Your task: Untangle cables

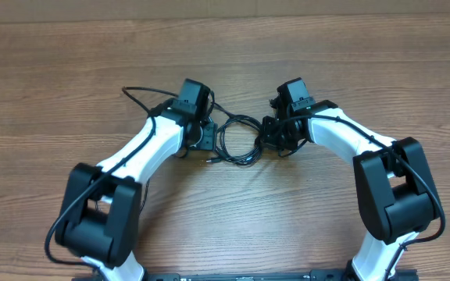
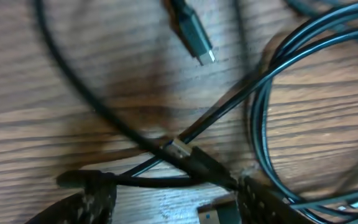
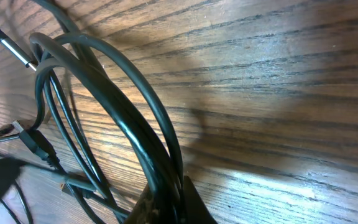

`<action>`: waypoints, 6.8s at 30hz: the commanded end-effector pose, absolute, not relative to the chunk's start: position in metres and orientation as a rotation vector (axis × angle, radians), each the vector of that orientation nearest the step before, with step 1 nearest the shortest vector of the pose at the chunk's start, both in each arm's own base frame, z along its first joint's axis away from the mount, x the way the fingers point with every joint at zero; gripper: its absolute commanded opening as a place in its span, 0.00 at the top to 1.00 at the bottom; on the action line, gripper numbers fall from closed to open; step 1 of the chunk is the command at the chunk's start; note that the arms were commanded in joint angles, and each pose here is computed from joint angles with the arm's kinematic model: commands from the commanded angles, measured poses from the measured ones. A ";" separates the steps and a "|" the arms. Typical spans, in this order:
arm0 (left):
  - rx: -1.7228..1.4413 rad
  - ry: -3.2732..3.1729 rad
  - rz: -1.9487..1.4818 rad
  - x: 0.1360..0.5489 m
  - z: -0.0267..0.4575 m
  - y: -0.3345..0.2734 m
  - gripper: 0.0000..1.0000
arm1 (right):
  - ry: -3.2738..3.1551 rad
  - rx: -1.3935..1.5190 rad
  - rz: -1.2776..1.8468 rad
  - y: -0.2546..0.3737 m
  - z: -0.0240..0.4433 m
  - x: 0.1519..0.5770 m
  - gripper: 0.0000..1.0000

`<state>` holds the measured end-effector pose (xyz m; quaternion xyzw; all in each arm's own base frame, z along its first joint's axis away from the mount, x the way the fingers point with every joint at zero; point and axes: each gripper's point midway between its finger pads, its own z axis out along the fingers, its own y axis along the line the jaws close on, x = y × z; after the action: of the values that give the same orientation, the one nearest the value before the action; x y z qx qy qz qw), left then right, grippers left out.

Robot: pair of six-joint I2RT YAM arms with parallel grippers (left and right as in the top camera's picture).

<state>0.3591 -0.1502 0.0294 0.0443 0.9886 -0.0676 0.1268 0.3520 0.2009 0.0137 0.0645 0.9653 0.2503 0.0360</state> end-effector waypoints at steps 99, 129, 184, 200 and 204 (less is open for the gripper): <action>-0.429 2.693 0.154 0.382 0.107 -0.036 0.83 | 2.978 0.107 0.950 0.224 0.021 0.338 0.96; 0.203 2.878 -0.576 0.339 0.100 -0.130 0.62 | 2.929 0.046 1.059 0.235 0.048 0.334 0.21; 0.751 2.604 -1.022 0.329 0.124 -0.195 0.89 | 2.910 0.400 1.197 0.155 0.043 0.345 0.00; 0.232 2.830 -0.492 0.366 0.093 -0.134 0.59 | 2.938 0.126 1.233 0.226 0.047 0.323 0.08; 0.204 2.828 -0.433 0.370 0.092 -0.128 0.52 | 2.967 0.116 1.156 0.246 0.041 0.316 0.11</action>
<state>0.3644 -0.1356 0.0894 0.0990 0.9709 -0.1777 0.1266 0.3220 0.2365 0.0475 0.0237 0.9240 0.3814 -0.0153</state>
